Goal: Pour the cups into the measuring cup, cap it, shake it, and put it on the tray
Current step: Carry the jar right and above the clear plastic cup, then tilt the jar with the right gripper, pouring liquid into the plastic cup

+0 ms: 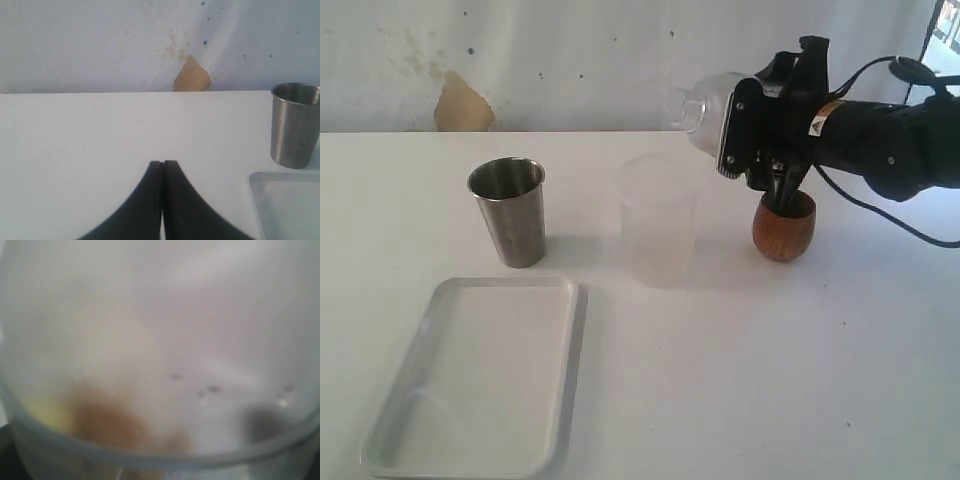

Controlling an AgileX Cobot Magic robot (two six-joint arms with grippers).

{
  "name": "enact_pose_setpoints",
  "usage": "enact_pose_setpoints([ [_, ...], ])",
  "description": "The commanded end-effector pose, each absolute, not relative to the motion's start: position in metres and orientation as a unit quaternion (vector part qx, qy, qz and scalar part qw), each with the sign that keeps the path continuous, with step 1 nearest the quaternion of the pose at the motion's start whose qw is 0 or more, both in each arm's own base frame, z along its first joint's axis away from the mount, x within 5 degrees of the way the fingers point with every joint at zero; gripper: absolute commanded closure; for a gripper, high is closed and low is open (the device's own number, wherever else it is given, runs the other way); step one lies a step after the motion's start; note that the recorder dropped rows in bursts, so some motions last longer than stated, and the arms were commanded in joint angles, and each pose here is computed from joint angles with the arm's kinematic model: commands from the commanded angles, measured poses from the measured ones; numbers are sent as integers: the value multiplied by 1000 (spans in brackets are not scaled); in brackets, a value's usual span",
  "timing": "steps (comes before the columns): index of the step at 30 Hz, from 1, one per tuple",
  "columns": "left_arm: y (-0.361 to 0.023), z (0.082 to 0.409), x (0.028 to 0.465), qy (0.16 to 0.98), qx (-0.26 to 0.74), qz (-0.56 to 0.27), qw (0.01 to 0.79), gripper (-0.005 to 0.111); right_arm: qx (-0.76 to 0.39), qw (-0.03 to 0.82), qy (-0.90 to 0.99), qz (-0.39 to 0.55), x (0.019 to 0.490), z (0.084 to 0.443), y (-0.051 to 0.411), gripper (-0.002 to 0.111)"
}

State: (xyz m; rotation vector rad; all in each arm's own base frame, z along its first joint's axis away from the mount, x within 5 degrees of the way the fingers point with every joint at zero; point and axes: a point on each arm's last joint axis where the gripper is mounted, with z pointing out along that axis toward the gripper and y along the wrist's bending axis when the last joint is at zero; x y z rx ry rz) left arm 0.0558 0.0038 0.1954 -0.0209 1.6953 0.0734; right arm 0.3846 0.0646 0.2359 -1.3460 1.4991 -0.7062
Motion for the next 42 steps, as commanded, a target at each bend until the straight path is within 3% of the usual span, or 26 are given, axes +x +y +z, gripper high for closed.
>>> enact_pose_setpoints([
  [1, 4, 195, 56, 746, -7, 33, 665, 106, -553, 505, 582, -317, 391, 248, 67, 108],
  [42, 4, 195, 56, 746, -7, 33, 665, 106, -634, 462, 429, -448, 401, 256, 69, 108],
])
